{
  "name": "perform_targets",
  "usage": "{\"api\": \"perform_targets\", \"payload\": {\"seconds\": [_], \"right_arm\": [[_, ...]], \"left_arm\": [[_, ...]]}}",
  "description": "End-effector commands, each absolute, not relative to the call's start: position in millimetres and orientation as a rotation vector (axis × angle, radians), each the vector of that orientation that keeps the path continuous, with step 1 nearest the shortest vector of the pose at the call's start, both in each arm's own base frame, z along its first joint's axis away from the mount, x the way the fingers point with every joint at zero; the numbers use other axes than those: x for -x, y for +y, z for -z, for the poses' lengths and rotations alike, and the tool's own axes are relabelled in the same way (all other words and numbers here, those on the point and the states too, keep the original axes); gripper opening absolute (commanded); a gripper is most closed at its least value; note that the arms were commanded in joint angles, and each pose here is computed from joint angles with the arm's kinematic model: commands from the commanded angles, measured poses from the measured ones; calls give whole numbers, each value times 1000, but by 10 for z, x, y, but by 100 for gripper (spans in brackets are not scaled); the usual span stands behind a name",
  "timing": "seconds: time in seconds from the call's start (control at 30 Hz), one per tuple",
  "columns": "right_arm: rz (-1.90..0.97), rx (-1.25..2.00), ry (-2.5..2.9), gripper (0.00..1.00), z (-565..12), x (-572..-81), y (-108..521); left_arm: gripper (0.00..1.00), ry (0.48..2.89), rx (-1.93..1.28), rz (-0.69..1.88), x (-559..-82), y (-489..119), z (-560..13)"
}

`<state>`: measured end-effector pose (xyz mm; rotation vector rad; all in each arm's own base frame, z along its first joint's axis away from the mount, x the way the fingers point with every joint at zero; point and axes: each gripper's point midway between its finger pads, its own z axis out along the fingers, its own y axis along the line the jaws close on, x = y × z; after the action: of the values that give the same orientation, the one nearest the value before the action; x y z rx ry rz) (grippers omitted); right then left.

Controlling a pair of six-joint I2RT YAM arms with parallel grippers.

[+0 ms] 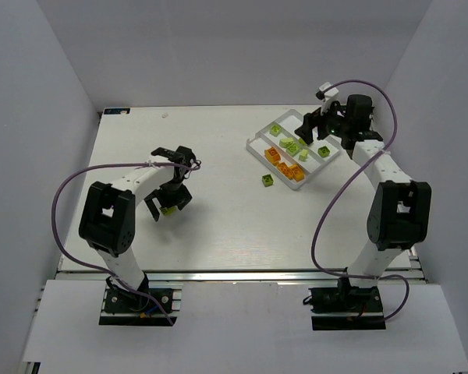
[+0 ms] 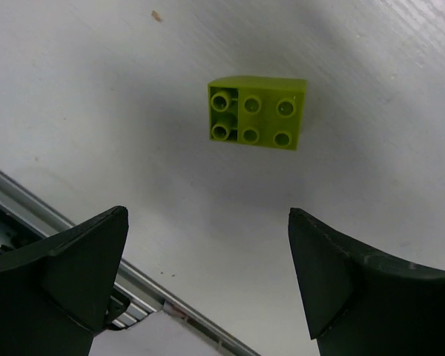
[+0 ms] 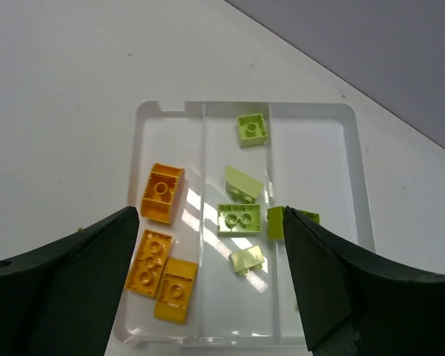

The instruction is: Sort the legos into containers by color

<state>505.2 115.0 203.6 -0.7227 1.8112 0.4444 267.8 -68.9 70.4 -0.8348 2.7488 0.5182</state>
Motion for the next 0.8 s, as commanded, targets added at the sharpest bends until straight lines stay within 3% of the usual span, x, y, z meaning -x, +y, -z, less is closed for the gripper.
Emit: {"api": "perform_targets", "payload": {"seconds": [0.0, 0.3, 0.53, 0.67, 0.77], "right_arm": [[-597, 774, 1749, 84, -2182, -4747, 1320], [-687, 778, 1733, 85, -2197, -4437, 1398], [-692, 761, 1740, 85, -2200, -4389, 1357], [-699, 754, 1750, 85, -2172, -4365, 1335], [-710, 753, 1754, 84, -2156, -4336, 1339]], "left_arm": [[98, 2707, 877, -353, -2887, -808, -595], [97, 2720, 867, -271, -3133, -750, -344], [90, 2722, 900, -201, -3118, -657, -189], [80, 2719, 911, -157, -3073, -618, -148], [62, 2718, 930, -121, -3071, -594, -121]]}}
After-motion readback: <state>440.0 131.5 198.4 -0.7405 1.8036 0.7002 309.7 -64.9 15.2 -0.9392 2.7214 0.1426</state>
